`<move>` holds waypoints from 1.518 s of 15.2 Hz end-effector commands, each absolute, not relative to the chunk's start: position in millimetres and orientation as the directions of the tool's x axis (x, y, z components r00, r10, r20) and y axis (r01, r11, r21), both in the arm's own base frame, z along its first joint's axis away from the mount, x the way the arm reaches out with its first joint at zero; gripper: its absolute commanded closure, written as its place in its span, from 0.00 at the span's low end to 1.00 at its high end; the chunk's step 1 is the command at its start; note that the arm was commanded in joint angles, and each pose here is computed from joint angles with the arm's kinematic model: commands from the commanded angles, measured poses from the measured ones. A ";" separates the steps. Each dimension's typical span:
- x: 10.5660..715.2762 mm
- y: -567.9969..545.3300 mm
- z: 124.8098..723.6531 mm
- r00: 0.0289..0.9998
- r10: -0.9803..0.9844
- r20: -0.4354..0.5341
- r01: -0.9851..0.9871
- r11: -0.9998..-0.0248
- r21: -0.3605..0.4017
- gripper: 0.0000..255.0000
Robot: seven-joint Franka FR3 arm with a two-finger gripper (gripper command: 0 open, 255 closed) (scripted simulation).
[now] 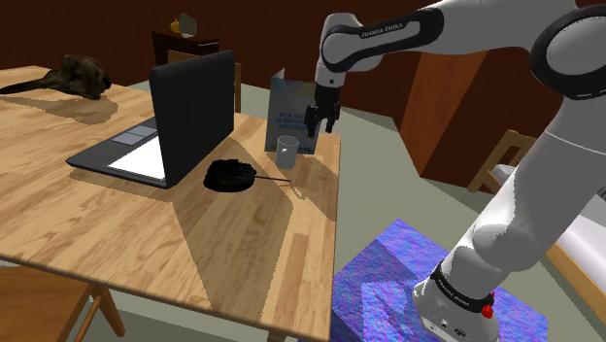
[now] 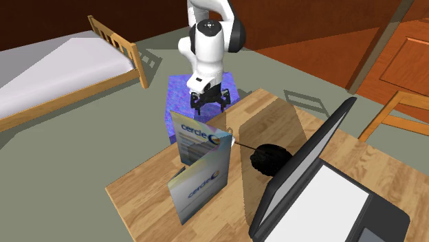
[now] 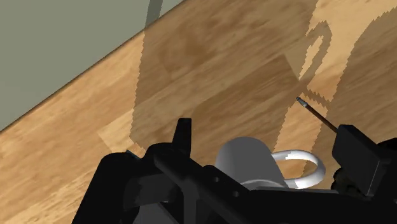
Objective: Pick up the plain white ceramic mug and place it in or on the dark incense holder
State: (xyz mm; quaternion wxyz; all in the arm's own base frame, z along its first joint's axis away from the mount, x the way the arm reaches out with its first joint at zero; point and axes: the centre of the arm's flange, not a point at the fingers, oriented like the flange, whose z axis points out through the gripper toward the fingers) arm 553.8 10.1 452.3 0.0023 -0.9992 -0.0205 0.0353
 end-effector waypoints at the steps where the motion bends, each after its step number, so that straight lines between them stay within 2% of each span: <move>1: 573.8 8.3 441.3 0.997 0.030 -0.071 0.029 -1.000 -0.010 0.00; 9: 665.4 -3.6 388.5 0.997 -0.014 -0.074 -0.017 -0.999 -0.028 0.00; 17: 664.0 -2.6 347.8 0.997 -0.015 -0.074 -0.017 -0.999 -0.029 0.00; 23: 664.0 -2.6 347.8 0.997 -0.015 -0.074 -0.017 -0.999 -0.029 0.00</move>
